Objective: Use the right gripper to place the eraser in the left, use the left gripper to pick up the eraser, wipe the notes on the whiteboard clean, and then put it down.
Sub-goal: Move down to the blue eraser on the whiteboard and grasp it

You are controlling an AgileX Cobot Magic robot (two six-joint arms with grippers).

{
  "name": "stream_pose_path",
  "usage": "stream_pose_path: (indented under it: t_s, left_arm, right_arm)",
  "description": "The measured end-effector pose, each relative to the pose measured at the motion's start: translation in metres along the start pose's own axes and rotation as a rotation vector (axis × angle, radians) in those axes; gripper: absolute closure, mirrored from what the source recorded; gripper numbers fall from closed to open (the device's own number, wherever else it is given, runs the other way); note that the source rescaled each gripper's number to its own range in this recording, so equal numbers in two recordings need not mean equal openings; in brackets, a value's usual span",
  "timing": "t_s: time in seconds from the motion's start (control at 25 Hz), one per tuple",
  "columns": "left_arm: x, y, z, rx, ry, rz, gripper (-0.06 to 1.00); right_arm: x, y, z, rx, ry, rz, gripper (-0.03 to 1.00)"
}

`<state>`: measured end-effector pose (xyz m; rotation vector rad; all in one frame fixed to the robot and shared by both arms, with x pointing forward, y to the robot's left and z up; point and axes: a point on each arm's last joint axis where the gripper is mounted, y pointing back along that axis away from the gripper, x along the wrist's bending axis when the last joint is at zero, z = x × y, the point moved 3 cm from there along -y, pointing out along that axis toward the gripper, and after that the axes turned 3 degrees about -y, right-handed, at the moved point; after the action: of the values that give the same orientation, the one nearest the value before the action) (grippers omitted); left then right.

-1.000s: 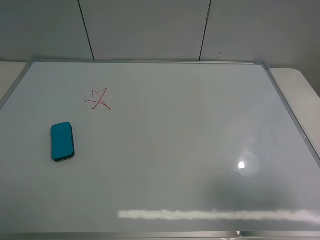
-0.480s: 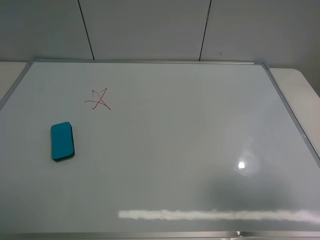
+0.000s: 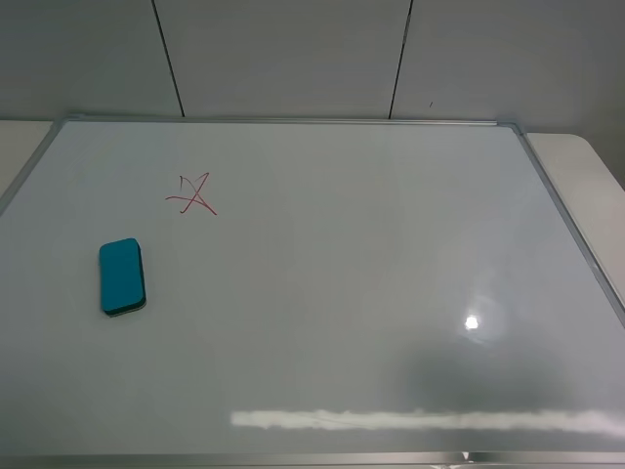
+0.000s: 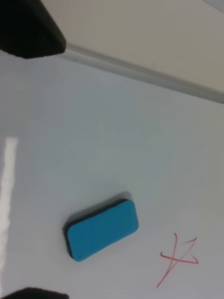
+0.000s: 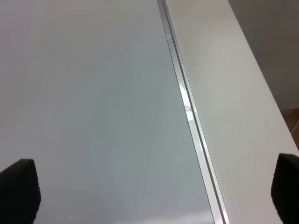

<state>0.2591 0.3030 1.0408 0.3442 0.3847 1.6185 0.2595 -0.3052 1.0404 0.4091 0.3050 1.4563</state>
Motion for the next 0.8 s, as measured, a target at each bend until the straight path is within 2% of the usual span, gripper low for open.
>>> stream_pose_path:
  t_s: [0.12,0.32,0.6,0.8]
  left_arm:
    - [0.0,-0.003,0.002,0.018,0.0,0.0,-0.06]
    - [-0.002,-0.021,0.027,0.047,0.008,-0.01,-0.06]
    - [-0.006,-0.086,0.04,0.321,0.094,-0.031,-0.06]
    - [-0.008,-0.133,0.053,0.515,0.121,-0.03,-0.06]
  right_arm:
    - [0.0,0.0,0.0,0.0,0.0,0.0,-0.03]
    - [0.0,0.0,0.0,0.0,0.0,0.0,-0.03]
    - [0.0,0.0,0.0,0.0,0.0,0.0,-0.03]
    - [0.0,0.0,0.0,0.0,0.0,0.0,-0.03]
